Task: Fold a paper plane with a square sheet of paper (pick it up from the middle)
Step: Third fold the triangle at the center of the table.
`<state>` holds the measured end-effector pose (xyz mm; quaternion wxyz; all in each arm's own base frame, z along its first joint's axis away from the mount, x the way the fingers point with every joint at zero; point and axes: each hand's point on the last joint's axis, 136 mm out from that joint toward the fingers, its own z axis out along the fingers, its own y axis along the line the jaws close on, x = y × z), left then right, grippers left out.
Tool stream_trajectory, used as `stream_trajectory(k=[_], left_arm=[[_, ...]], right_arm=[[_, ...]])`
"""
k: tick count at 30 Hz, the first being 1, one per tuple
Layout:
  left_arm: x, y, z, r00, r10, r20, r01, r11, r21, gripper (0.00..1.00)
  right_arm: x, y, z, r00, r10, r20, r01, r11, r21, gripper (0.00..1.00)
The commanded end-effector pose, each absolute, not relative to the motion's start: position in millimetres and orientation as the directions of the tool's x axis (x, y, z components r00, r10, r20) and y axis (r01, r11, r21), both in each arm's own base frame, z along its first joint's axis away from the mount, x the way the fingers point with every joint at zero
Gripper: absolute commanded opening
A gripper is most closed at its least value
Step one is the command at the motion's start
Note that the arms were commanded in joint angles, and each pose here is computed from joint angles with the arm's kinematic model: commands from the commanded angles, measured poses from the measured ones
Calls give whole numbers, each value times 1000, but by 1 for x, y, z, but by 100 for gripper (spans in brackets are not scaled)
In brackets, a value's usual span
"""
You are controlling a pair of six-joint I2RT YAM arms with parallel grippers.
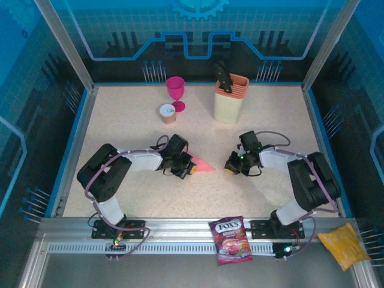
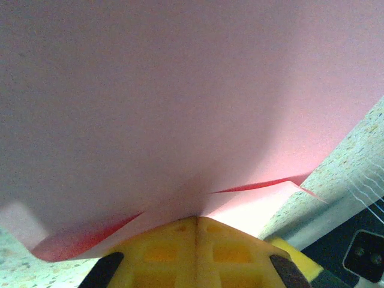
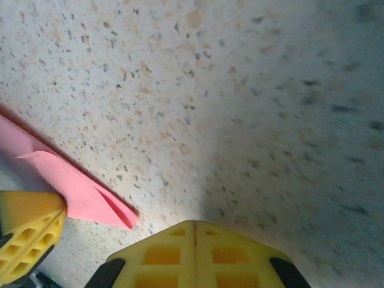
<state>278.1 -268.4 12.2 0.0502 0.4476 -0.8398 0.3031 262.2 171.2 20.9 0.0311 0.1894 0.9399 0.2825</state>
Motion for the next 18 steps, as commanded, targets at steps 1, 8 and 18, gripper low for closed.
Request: stream_trajectory(k=[1,8,18], left_arm=[[238,-222,-42,-501,-819,280,-863,452,-224,0],[238,-224,-43,-506,-814,285,-861,458,-219,0],[238,-225,-43,-506,-813,286,-861,458,-221,0]], right_arm=[[259,174,43,-943,334,6,282,786,550,0],[272,228,65,-974,224,-41,147,757,636,0],[274,262,17,-975,221,27,194,789,583,0]])
